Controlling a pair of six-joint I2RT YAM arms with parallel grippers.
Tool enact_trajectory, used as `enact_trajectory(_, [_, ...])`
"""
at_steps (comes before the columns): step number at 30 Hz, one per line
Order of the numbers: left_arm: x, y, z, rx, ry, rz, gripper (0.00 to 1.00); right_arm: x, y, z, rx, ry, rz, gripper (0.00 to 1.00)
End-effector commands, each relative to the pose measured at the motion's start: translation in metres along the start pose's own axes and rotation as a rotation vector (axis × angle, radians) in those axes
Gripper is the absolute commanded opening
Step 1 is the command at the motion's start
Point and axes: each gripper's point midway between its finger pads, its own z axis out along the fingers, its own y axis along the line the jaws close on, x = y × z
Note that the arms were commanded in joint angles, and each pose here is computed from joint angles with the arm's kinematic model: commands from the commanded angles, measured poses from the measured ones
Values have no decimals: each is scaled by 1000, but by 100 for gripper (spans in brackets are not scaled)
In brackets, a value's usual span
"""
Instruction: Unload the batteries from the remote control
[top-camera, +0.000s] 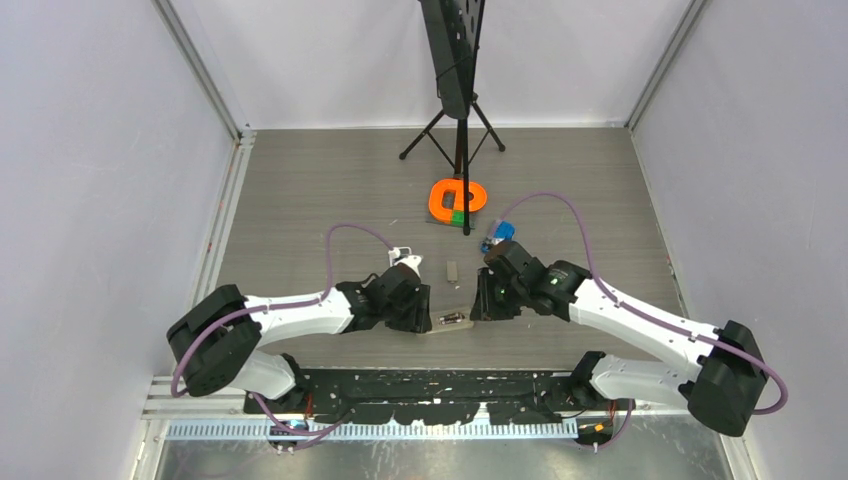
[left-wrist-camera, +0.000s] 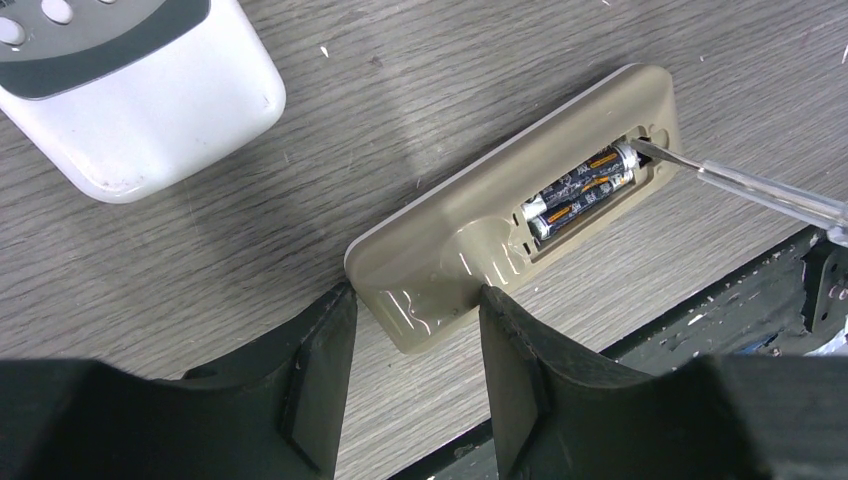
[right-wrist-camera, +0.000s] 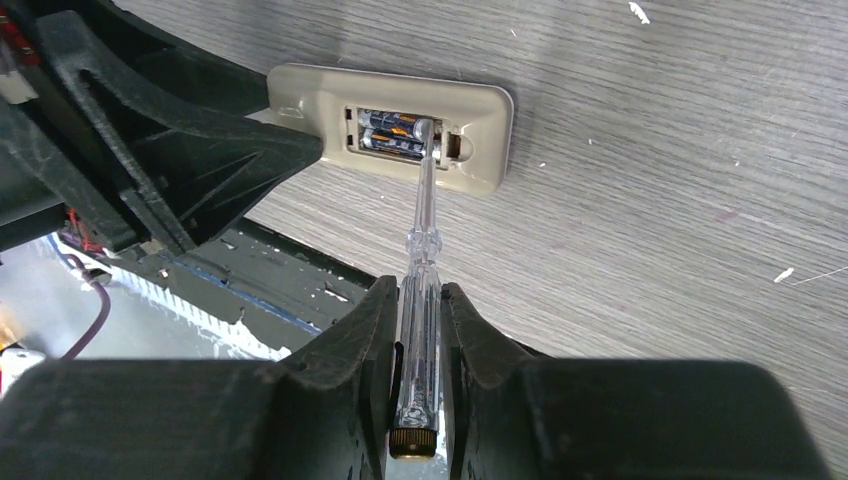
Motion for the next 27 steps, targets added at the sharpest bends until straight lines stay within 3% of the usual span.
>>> enact_trajectory(1, [-7, -15, 4, 43, -5, 1, 48, -34, 73, -31, -320, -121, -6, 0])
enact_trajectory(18, [-8, -14, 0, 38, -15, -6, 50, -35, 28, -20, -78, -135, -19, 0])
enact_trajectory(25, [-14, -19, -8, 64, -42, 3, 58, -32, 19, -41, -61, -157, -42, 0])
enact_trajectory(27, [-19, -16, -11, 54, -78, 3, 60, -18, 16, -45, -65, -102, -44, 0])
